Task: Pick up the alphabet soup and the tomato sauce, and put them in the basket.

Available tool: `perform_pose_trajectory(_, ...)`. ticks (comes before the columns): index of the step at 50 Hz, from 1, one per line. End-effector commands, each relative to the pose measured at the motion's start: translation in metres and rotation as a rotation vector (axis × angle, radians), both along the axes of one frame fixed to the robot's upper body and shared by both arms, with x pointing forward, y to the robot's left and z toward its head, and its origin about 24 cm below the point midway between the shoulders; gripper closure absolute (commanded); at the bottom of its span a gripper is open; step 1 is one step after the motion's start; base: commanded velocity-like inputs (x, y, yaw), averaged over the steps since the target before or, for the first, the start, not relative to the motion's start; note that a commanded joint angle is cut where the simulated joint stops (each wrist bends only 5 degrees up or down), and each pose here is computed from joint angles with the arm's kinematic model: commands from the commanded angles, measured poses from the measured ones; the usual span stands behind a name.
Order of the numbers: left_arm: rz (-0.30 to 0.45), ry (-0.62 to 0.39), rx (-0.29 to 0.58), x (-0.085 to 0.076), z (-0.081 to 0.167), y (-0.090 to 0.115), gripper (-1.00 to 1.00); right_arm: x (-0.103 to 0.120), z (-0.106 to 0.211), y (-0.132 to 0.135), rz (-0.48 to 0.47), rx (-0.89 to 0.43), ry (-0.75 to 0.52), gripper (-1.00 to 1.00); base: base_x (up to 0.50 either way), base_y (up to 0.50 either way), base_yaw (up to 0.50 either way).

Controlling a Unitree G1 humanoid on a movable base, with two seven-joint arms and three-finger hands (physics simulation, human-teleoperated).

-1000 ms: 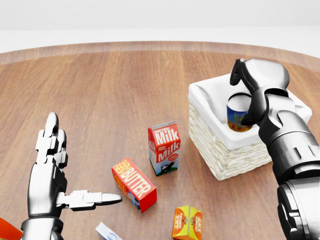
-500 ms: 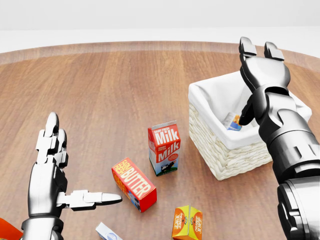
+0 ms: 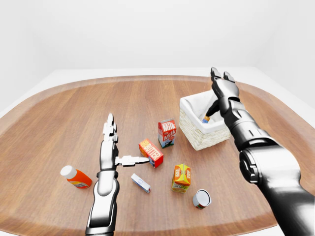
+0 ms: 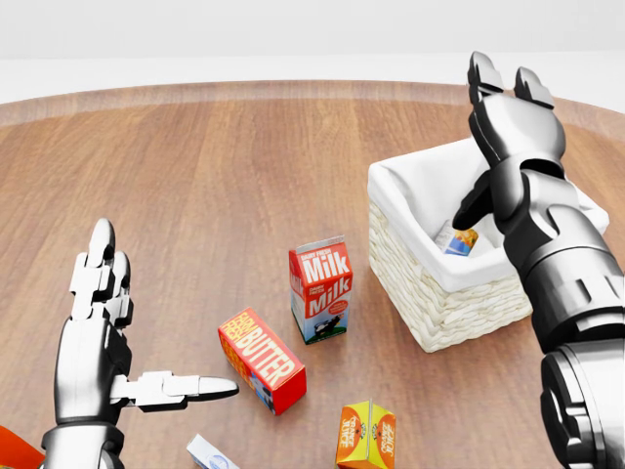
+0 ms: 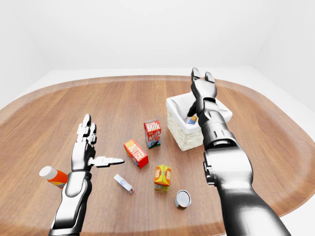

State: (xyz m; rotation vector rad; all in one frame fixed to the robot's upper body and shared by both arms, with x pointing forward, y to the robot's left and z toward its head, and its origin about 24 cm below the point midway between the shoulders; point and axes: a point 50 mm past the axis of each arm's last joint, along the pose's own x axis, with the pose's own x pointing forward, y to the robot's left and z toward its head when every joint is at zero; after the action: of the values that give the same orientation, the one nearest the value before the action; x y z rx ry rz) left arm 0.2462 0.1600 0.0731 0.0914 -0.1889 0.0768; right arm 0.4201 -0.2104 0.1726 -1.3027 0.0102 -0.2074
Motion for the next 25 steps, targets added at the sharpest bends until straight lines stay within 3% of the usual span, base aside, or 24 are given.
perform_pose_trajectory(1,0.002,-0.009,-0.021,-0.001,0.002,0.002,-1.00,0.001,0.007,0.005,0.026,0.124,-0.059,-1.00,0.00,0.00,0.00)
perform_pose_trajectory(14,0.005,0.009,-0.023,-0.002,-0.002,0.002,-1.00,0.003,0.011,0.012,0.052,0.406,-0.083,-1.00,0.00,0.00,0.00)
perform_pose_trajectory(25,0.005,-0.013,-0.022,-0.002,0.003,0.003,-1.00,0.003,0.006,0.013,0.066,0.536,-0.064,-1.00,0.00,0.00,0.00)
